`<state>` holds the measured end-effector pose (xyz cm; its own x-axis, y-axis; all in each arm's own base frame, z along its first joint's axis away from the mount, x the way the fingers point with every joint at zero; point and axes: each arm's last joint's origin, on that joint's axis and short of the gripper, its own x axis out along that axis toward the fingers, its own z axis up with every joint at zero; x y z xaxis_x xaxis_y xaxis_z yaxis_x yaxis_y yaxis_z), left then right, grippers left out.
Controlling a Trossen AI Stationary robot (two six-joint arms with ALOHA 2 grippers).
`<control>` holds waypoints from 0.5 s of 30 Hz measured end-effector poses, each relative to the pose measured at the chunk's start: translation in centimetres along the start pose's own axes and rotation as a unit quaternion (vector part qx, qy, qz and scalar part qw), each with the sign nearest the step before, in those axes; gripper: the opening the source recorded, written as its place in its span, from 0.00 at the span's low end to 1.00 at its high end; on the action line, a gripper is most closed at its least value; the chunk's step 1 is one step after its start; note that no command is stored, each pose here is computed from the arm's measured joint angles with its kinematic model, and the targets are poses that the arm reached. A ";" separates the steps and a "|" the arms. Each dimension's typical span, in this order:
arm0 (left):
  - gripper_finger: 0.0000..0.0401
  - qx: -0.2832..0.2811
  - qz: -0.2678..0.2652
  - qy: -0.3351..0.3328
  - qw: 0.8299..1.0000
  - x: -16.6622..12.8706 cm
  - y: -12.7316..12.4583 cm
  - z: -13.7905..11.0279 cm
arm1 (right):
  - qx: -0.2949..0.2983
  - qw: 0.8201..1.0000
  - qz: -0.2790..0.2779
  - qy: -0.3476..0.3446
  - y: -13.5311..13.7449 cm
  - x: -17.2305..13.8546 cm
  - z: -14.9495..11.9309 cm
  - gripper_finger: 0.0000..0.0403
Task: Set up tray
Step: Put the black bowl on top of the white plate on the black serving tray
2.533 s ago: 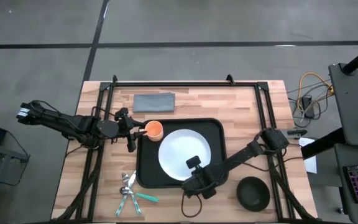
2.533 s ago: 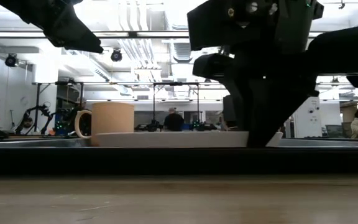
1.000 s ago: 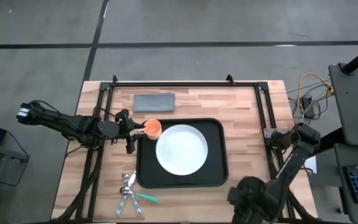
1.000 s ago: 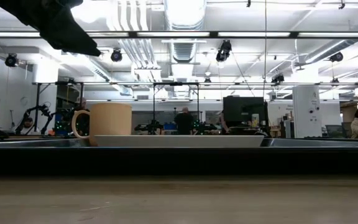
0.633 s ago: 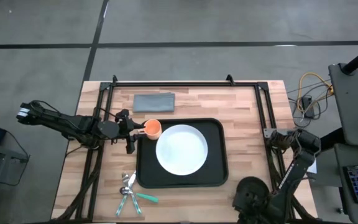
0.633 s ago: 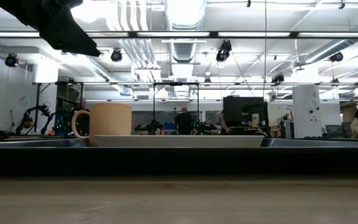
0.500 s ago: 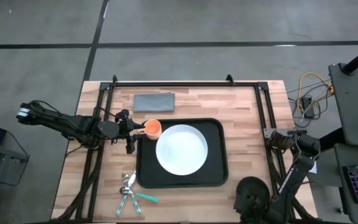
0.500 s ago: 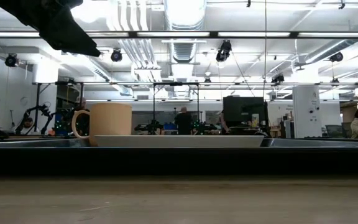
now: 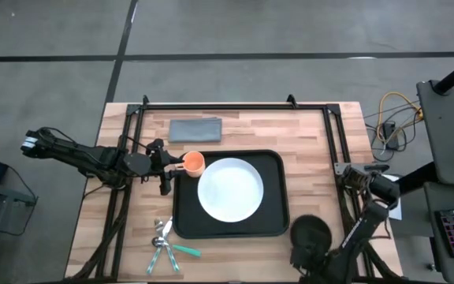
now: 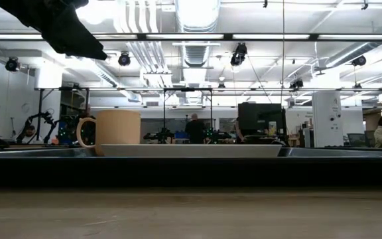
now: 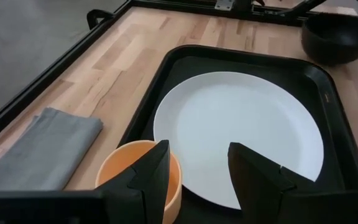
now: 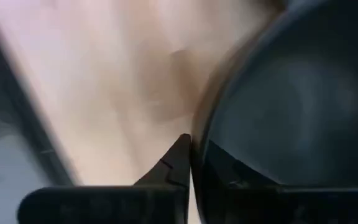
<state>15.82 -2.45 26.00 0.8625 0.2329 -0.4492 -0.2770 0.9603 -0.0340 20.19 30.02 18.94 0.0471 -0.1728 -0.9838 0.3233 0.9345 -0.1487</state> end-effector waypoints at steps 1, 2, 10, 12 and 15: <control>0.36 0.000 0.000 0.000 1.000 0.0 0.0 0.0 | -0.016 1.000 -0.012 0.005 -0.6 -0.2 0.5 0.02; 0.36 0.000 0.000 0.000 1.000 0.0 0.0 0.0 | -0.032 0.999 -0.019 0.010 -1.1 -0.4 1.1 0.02; 0.36 -0.006 0.000 0.000 1.000 0.0 0.0 0.0 | -0.177 0.983 -0.037 -0.041 -7.6 -3.7 8.5 0.02; 0.36 -0.007 0.000 0.000 1.000 0.0 0.0 0.0 | -0.215 0.975 -0.033 -0.053 -9.3 -3.8 11.0 0.02; 0.36 -0.007 0.000 0.000 1.000 0.0 0.0 0.0 | -0.266 0.961 -0.026 -0.076 -11.8 -3.6 14.6 0.02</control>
<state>15.82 -2.45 25.99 0.8623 0.2333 -0.4495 -0.2834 0.9579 -0.0464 30.01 15.07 25.70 0.1944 -0.2300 -0.9536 -0.1984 0.9428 -0.2678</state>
